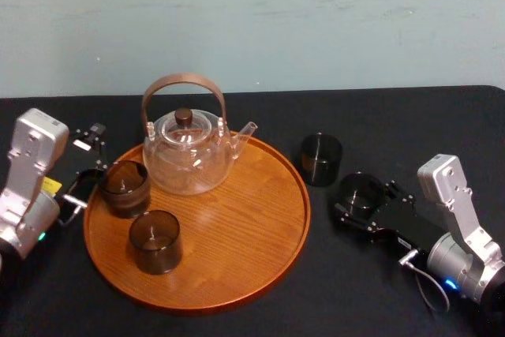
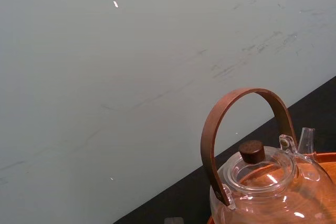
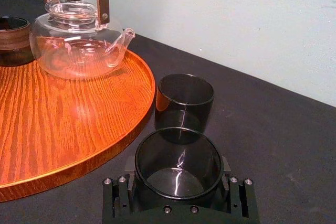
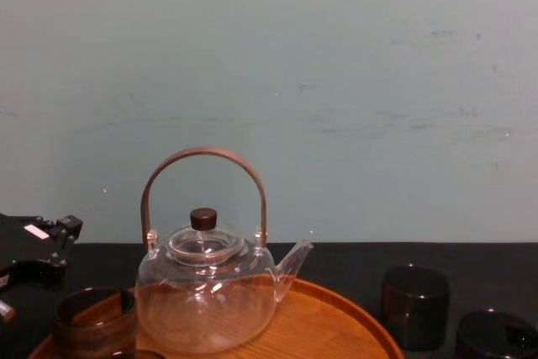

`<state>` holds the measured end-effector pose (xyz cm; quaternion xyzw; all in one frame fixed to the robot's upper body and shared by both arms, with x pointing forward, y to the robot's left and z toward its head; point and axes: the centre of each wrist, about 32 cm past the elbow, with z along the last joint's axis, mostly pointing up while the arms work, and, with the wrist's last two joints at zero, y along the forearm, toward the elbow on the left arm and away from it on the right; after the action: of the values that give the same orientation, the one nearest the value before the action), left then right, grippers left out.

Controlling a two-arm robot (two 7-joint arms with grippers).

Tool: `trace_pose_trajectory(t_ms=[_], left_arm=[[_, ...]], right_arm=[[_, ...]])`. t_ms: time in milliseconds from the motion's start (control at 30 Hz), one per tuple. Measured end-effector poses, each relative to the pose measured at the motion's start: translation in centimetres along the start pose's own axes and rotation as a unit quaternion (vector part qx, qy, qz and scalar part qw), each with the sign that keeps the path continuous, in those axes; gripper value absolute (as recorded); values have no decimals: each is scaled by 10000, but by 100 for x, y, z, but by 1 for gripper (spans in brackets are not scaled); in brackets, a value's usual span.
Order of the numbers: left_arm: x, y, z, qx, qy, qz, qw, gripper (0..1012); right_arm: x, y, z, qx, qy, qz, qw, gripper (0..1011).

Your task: Pick up the glass from the table and place it on the tray.

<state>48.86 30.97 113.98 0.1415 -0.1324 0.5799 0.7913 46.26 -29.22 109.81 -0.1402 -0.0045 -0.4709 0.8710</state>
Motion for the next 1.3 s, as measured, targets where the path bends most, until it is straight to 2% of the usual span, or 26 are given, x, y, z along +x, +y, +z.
trace_pose_trajectory(t_ms=[1300], left_arm=[[0,0,0,-1,0,0,10000,0]], right_arm=[[0,0,0,0,0,0,10000,914]])
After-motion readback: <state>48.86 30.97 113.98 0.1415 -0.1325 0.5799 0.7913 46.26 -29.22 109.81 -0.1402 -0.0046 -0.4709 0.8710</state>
